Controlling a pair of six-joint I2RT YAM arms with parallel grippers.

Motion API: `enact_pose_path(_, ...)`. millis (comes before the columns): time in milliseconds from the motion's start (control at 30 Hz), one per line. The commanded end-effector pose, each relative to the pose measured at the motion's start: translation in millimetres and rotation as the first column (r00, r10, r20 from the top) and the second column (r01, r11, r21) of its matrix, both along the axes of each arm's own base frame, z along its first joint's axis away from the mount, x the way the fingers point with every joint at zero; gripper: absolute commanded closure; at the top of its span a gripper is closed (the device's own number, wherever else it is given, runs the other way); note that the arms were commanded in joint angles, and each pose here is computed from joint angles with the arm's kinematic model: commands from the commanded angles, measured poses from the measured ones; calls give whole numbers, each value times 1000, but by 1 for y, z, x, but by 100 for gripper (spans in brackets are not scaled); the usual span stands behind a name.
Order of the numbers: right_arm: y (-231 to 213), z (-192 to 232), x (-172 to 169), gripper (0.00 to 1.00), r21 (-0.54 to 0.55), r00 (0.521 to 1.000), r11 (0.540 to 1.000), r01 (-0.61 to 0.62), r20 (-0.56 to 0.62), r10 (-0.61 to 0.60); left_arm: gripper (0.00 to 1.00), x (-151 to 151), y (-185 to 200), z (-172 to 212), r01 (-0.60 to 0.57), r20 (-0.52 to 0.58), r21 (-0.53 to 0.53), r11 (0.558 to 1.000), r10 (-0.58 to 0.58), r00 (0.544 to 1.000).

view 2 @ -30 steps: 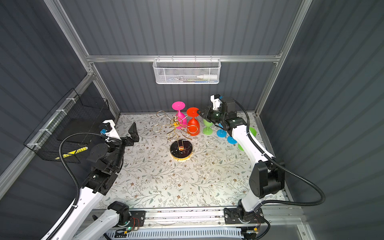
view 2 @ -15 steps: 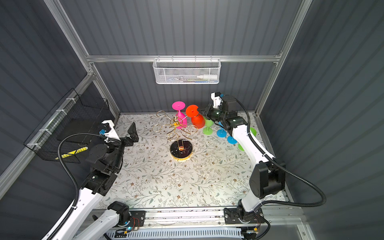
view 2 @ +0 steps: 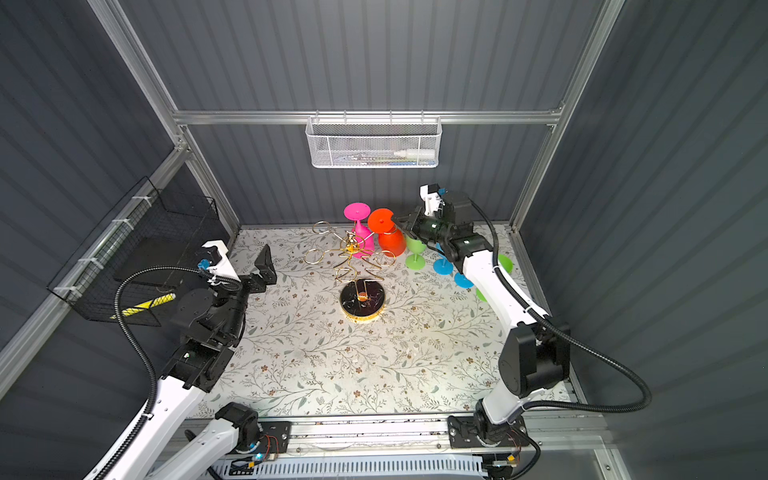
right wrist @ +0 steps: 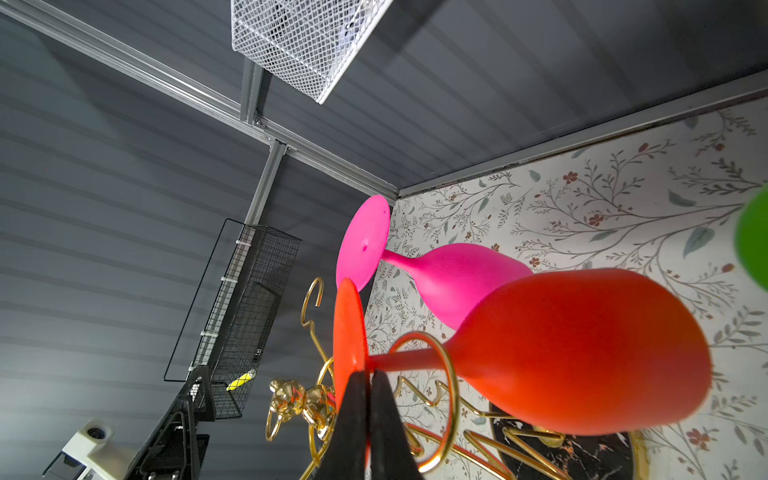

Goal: Take the wine glass off the wine glass rack
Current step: 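Close the right gripper on the red glass foot and pull it off the hook, then lift the red glass toward the left gripper while the left gripper reaches for it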

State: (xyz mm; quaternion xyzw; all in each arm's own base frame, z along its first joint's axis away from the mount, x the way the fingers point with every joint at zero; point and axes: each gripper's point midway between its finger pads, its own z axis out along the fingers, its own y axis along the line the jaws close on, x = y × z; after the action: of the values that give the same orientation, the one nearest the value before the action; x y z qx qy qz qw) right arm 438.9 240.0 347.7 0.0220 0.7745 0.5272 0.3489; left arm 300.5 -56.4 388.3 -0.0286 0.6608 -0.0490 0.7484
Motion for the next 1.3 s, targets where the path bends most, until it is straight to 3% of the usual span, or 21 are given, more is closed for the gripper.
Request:
enact_pose_path(0, 9, 15, -12, 100, 26, 999, 999, -38, 37, 37, 1, -5, 7, 14, -20, 31, -14, 1000, 21, 999)
enact_pose_path(400, 11, 4, -27, 100, 12, 999, 999, -33, 21, 33, 1, -7, 7, 15, -19, 35, -20, 1000, 20, 999)
enact_pose_path(933, -32, 12, -40, 100, -41, 992, 994, 105, 67, -103, 1, -7, 3, 20, 9, 44, -30, 1000, -8, 999)
enact_pose_path(1067, -49, 16, -48, 100, -54, 987, 988, 141, 86, -137, 2, -5, -7, 25, 65, 46, -35, 997, -63, 997)
enact_pose_path(1267, -74, 39, -67, 100, -97, 971, 978, 185, 172, -167, 14, 6, -40, 36, 221, -26, -50, 974, -222, 975)
